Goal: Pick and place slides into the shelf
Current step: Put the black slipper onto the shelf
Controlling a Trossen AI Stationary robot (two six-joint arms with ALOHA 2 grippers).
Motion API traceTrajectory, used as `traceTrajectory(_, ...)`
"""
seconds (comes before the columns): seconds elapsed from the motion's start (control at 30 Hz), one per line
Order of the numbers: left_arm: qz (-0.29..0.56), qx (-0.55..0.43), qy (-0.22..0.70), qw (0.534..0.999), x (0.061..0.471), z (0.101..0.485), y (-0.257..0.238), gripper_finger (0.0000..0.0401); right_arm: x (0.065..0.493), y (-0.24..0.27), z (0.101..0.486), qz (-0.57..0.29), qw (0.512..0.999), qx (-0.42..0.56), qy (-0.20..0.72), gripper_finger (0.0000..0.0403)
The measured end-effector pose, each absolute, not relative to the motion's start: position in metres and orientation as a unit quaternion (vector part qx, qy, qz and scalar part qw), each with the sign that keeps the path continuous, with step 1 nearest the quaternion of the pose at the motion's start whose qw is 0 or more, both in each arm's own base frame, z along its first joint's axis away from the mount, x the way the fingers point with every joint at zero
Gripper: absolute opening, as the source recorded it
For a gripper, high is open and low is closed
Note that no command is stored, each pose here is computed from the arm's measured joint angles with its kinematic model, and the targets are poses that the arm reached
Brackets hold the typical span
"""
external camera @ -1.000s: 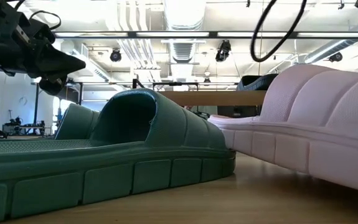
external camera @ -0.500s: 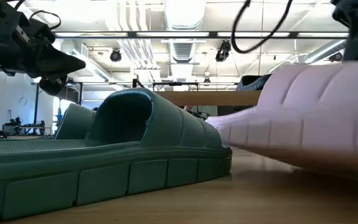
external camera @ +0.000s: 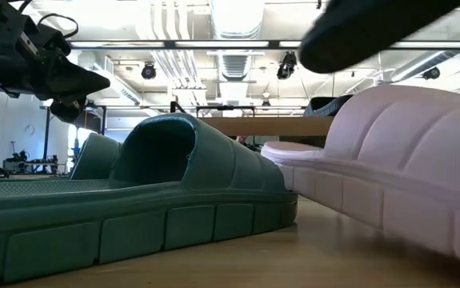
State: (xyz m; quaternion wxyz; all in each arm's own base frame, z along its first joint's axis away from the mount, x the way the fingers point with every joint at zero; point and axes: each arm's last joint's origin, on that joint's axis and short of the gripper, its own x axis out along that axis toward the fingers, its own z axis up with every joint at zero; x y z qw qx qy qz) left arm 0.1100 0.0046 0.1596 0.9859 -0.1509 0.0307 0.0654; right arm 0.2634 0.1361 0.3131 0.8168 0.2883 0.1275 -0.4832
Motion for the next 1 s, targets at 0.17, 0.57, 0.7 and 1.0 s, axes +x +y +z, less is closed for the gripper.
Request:
traceTrajectory(0.17,0.065,-0.151,0.031,0.986,0.11,0.16,0.005,0.0,0.3,0.085,0.339,-0.513,0.804,0.279,0.112,0.0013)
traceTrajectory(0.57,0.066,-0.151,0.031,0.986,0.11,0.16,0.005,0.0,0.349,-0.045,0.361,-0.58,0.782,0.224,0.042,0.0013)
traceTrajectory(0.7,0.066,-0.151,0.031,0.986,0.11,0.16,0.005,0.0,0.36,-0.067,0.342,-0.609,0.761,0.216,0.052,0.0013)
traceTrajectory(1.0,0.065,-0.151,0.03,0.986,0.11,0.16,0.005,0.0,0.399,-0.086,0.29,-0.674,0.723,0.133,0.067,0.0013)
